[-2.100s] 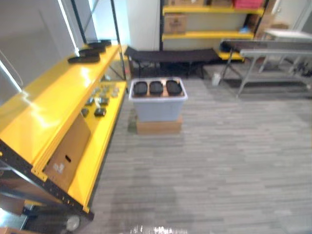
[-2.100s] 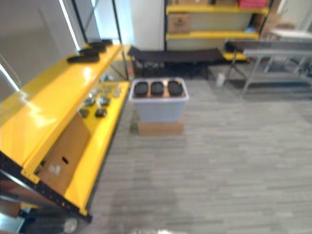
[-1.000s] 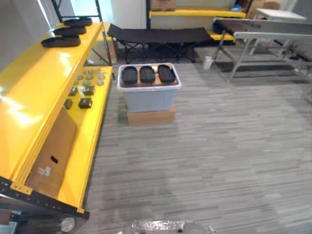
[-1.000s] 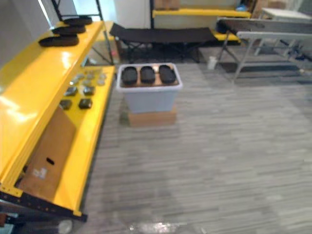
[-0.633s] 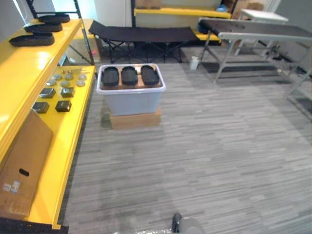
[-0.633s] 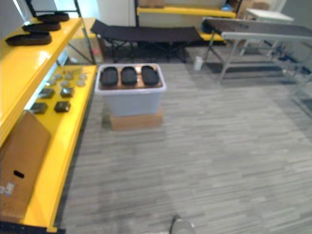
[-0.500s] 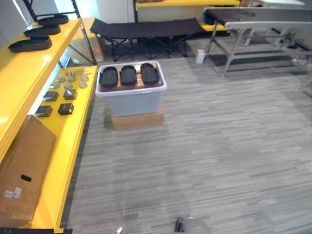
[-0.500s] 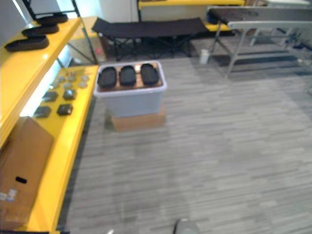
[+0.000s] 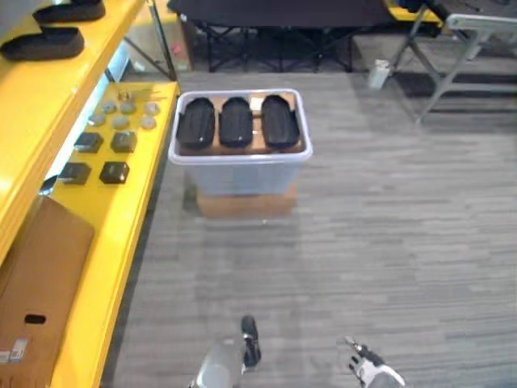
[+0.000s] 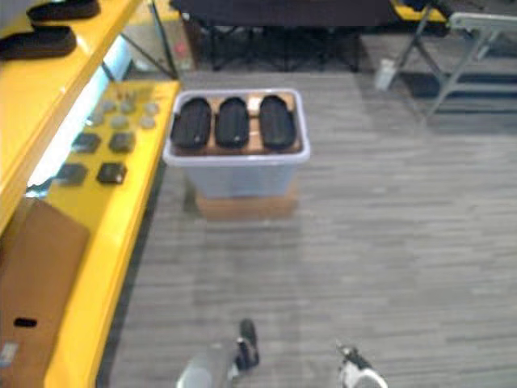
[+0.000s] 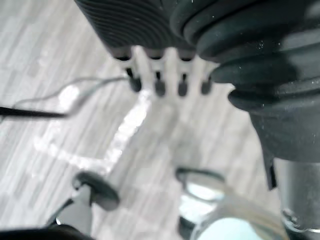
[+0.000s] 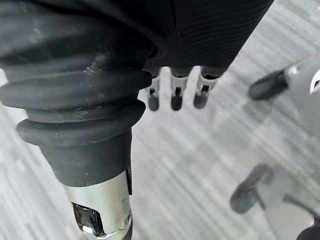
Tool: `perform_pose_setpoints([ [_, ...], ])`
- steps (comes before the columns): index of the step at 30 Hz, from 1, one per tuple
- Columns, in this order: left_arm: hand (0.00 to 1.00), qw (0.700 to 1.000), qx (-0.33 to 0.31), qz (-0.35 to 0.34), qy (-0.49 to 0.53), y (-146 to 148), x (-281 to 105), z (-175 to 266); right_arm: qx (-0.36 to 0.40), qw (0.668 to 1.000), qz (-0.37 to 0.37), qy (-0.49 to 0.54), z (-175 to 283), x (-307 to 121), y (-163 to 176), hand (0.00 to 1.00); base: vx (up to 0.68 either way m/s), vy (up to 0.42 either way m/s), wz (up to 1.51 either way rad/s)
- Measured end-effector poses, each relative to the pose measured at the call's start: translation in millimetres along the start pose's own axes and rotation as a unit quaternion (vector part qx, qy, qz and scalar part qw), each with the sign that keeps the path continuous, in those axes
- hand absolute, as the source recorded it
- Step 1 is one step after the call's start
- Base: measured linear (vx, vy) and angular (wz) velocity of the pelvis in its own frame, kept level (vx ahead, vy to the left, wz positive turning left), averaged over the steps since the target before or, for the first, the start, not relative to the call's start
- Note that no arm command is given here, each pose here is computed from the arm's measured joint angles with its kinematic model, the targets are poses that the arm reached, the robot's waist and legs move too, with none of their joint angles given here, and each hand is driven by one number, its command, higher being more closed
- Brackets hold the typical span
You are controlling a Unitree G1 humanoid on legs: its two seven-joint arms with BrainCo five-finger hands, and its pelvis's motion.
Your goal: Walk over and take plastic housings, then place them on the shelf
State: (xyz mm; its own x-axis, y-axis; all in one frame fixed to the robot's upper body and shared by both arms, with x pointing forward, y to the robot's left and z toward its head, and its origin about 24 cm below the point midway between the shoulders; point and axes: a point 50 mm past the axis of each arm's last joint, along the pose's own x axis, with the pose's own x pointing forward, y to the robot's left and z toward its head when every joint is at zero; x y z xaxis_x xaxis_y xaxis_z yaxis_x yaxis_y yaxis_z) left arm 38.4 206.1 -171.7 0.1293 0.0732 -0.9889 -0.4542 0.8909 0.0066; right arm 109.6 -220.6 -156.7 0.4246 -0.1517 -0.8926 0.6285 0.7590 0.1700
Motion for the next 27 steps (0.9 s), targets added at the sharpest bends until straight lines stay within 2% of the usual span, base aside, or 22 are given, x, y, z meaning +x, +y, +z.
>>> perform_pose_setpoints([
  [4, 0.00, 0.999, 0.015, 0.011, -0.033, 4.7, -0.8, 13.3, -0.013, 1.000, 0.009, 0.020, -15.1, -1.2, 3.5, 0.00, 0.34, 0.109, 0.18],
  [11, 0.00, 0.989, 0.015, -0.050, -0.139, -38.7, -7.3, 81.4, -0.030, 0.999, -0.008, 0.026, -30.9, -6.7, -12.2, 0.00, 0.27, -0.038, 0.57],
  [17, 0.00, 0.994, -0.010, -0.031, -0.101, -29.8, -3.2, 55.9, -0.022, 0.999, -0.018, 0.046, -48.2, -11.8, -19.7, 0.00, 0.40, -0.232, 0.39],
  [22, 0.00, 0.992, -0.087, -0.037, -0.087, -36.2, -1.6, 41.9, -0.036, 0.998, -0.039, 0.026, -31.0, -12.0, -33.6, 0.00, 0.39, -0.250, 0.09],
  [27, 0.00, 0.996, -0.055, -0.021, -0.072, -23.6, -0.3, 35.2, -0.011, 0.999, -0.045, 0.001, -23.6, -12.0, -35.8, 0.00, 0.32, -0.061, -0.09],
])
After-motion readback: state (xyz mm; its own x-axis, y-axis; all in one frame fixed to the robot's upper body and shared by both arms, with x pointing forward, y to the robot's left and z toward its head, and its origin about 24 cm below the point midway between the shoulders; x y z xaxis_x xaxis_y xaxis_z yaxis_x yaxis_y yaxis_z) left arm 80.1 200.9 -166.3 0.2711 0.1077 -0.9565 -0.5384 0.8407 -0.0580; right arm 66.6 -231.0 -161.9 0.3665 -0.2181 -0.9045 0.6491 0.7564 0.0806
